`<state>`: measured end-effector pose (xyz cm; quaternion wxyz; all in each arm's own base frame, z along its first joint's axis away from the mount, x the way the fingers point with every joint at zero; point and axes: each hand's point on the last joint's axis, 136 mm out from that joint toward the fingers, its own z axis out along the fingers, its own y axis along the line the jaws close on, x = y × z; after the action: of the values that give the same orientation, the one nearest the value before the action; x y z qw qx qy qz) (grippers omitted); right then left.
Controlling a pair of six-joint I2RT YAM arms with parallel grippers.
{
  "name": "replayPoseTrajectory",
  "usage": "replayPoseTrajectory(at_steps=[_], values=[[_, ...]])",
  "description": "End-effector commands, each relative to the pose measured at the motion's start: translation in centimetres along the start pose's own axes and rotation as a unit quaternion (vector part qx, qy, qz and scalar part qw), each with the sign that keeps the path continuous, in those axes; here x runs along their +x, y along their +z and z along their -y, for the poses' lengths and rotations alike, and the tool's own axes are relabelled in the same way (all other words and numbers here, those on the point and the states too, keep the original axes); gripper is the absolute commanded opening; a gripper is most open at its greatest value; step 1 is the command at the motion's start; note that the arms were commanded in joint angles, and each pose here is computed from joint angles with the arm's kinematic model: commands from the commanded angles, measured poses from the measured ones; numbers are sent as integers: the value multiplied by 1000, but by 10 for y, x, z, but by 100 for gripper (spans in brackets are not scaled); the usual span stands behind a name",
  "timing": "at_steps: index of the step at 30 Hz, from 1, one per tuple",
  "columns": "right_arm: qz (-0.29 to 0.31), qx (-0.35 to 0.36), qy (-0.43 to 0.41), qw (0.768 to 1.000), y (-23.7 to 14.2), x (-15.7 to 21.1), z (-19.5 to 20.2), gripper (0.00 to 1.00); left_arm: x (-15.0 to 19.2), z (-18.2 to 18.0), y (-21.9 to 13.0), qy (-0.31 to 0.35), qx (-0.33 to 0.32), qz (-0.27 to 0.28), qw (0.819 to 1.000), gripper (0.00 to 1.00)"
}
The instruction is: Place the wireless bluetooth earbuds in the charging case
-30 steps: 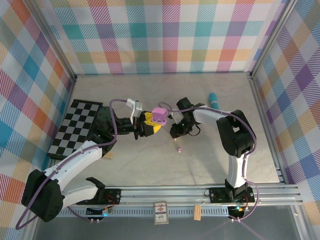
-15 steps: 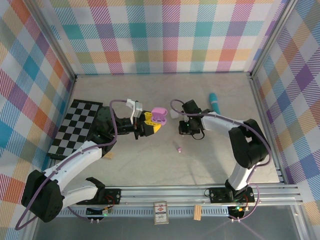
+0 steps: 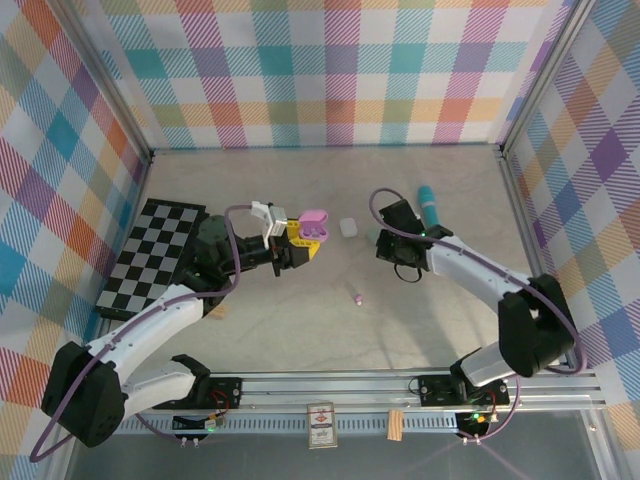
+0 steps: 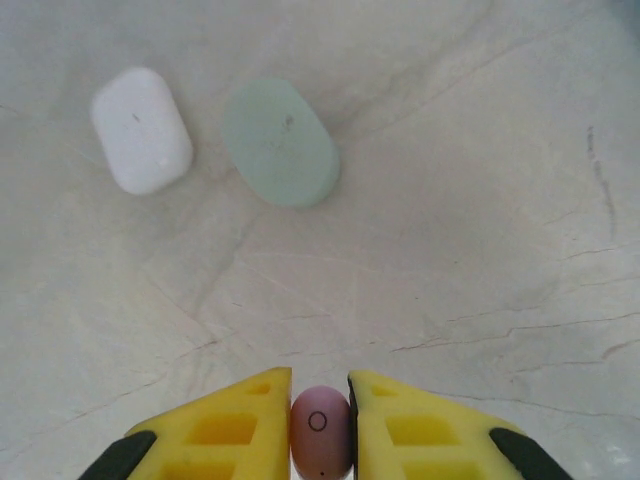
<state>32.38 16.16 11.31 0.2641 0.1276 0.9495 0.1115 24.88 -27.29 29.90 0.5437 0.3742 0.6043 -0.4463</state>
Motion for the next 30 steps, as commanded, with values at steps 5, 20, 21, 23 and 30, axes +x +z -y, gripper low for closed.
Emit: replayPoseTrajectory(at_steps=[5, 20, 21, 23, 30], values=[[30, -26, 17, 999, -46, -12, -7, 21, 15, -37, 19, 59, -85, 3, 995, 31], [79, -146, -34, 985, -125, -40, -81, 21, 36, -61, 55, 70, -117, 13, 991, 31], [81, -151, -40, 984, -128, -41, -85, 21, 36, -60, 57, 70, -116, 13, 991, 31], [84, -168, -52, 981, -133, -43, -99, 21, 39, -59, 60, 71, -113, 9, 991, 31], [84, -215, -80, 970, -142, -46, -137, 21, 42, -56, 66, 74, -109, 5, 991, 31]])
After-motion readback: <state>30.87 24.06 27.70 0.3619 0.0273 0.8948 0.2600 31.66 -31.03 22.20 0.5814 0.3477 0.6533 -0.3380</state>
